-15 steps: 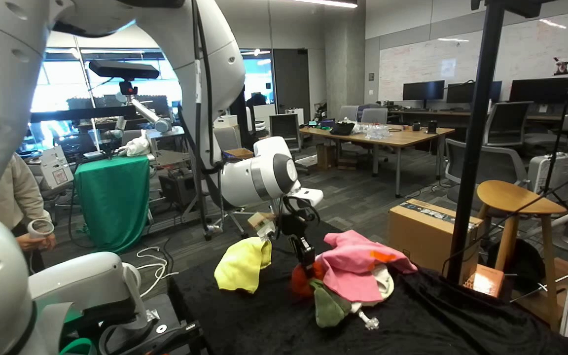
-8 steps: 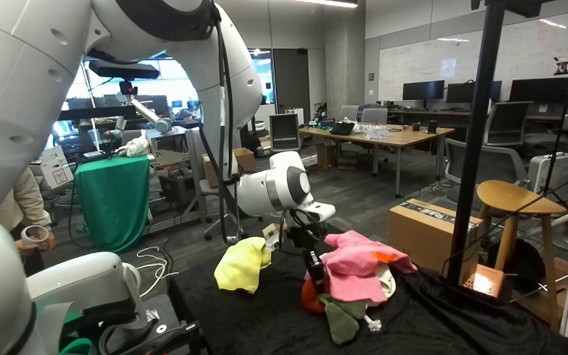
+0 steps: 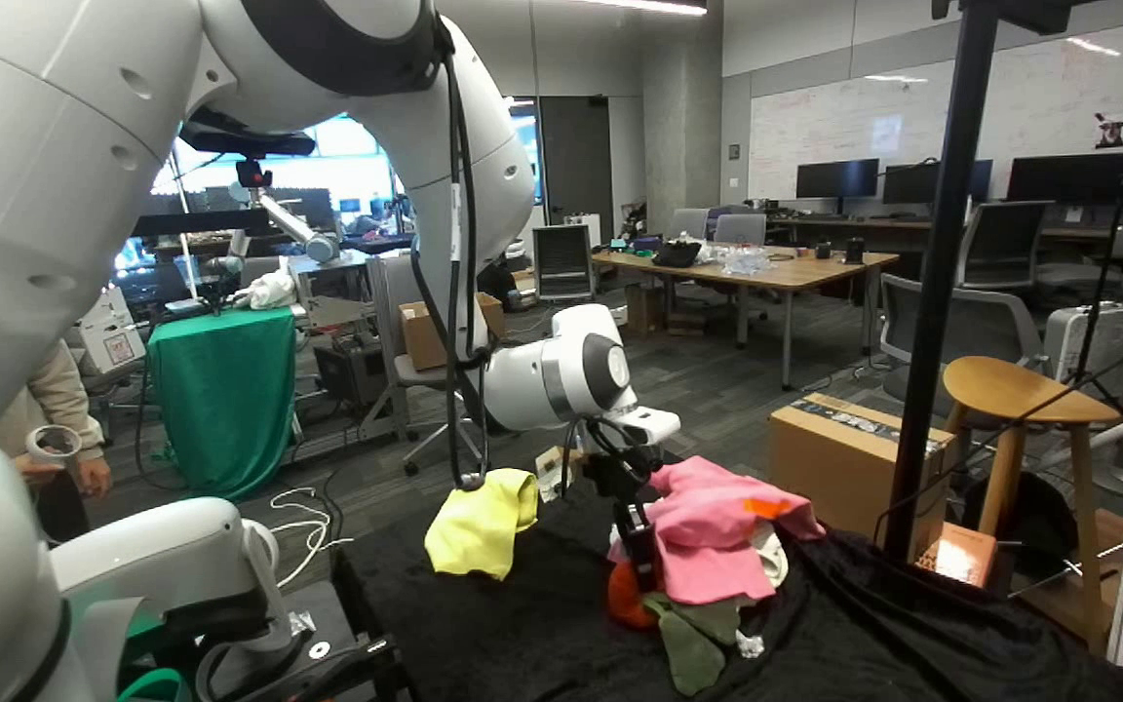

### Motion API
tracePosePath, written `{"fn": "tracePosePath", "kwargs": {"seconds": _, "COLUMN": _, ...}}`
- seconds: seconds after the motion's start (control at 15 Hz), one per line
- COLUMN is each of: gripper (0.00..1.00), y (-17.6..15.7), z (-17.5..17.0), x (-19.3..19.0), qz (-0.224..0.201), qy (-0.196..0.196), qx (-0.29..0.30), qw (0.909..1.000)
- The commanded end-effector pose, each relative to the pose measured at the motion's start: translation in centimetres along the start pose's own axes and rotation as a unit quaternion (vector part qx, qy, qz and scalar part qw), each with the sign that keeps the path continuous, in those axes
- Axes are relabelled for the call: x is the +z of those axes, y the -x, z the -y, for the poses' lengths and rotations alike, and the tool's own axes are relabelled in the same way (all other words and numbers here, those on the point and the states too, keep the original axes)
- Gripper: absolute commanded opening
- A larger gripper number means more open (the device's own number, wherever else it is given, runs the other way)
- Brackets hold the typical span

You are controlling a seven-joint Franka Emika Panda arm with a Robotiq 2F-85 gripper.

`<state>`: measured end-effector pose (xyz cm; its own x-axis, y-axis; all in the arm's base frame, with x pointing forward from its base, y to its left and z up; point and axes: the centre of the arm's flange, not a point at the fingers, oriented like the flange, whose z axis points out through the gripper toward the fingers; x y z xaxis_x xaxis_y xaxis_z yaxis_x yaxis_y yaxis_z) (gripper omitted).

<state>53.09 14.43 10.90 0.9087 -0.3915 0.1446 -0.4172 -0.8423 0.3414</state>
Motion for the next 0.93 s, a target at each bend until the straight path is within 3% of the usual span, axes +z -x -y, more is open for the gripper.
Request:
{"fn": "tracePosePath", "kwargs": {"seconds": 0.0, "gripper": 0.5, "y": 0.1, "z": -0.7, "x": -1.2, "qz": 0.003, "qy": -0.003, "qx": -0.008, "qw": 1.0}}
{"fn": "tracePosePath", "kwargs": {"seconds": 0.47, "gripper": 1.0, "y": 4.0, "z": -3.4, "x": -6.7, "qz": 0.001, "qy": -0.004, "qx": -0.081, "qw": 0.9967}}
{"fn": "tracePosePath", "kwargs": {"seconds": 0.87, "gripper": 1.0, "y": 6.8, "z": -4.7, "x": -10.9, "qz": -0.04, "qy": -0.022, "qx": -0.154, "qw": 0.9871}}
